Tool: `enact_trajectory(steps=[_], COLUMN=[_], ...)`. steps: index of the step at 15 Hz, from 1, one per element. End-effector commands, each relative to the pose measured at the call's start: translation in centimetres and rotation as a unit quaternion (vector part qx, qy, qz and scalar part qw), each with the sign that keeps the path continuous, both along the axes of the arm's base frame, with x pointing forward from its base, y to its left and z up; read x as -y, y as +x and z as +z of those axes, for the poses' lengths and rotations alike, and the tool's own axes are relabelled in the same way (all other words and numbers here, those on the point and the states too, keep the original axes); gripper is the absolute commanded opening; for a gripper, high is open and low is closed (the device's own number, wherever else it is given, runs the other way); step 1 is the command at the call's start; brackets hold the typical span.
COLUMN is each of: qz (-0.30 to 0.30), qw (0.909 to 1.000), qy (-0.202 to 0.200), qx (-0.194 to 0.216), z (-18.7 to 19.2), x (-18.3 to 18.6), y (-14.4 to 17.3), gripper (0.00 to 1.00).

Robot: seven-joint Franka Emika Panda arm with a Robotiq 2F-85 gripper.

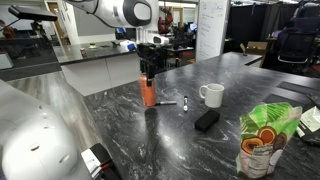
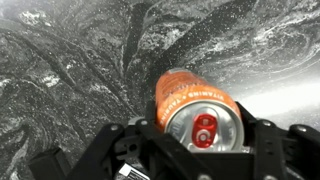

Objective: Move the can backward

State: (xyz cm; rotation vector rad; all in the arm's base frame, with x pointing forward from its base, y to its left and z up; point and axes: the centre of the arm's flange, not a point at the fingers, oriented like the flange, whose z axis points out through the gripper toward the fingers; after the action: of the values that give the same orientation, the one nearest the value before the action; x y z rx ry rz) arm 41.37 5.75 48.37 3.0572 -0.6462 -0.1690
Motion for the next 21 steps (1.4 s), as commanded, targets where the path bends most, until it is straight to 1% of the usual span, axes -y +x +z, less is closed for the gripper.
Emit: enact_trajectory(steps=[1,5,11,14,17,18,19,21], qz=[0.04,0.06,0.061,0.055,0.053,0.054,0.054,0.058], qw=[0.9991,0.9979,0.9965,0.997,0.9979,0.998,0.9982,0.9982], qy=[0.0,0.017,0.032,0.033,0.028,0.025,0.022,0.014], qx=[-0.011,0.014,0.048,0.044,0.027,0.023,0.017,0.01], z=[0.8,0.2,-1.2,-1.6,-1.9,-2.0,-2.0,-2.0], x=[-1.6,-2.4,-1.6,-1.1,-1.0,-1.1,-1.2,-1.7], y=[6.8,11.1,15.3,17.1,18.2,18.3,18.5,18.6], gripper=[0.46,0.46,0.46,0.46,0.46,0.93,0.94,1.0])
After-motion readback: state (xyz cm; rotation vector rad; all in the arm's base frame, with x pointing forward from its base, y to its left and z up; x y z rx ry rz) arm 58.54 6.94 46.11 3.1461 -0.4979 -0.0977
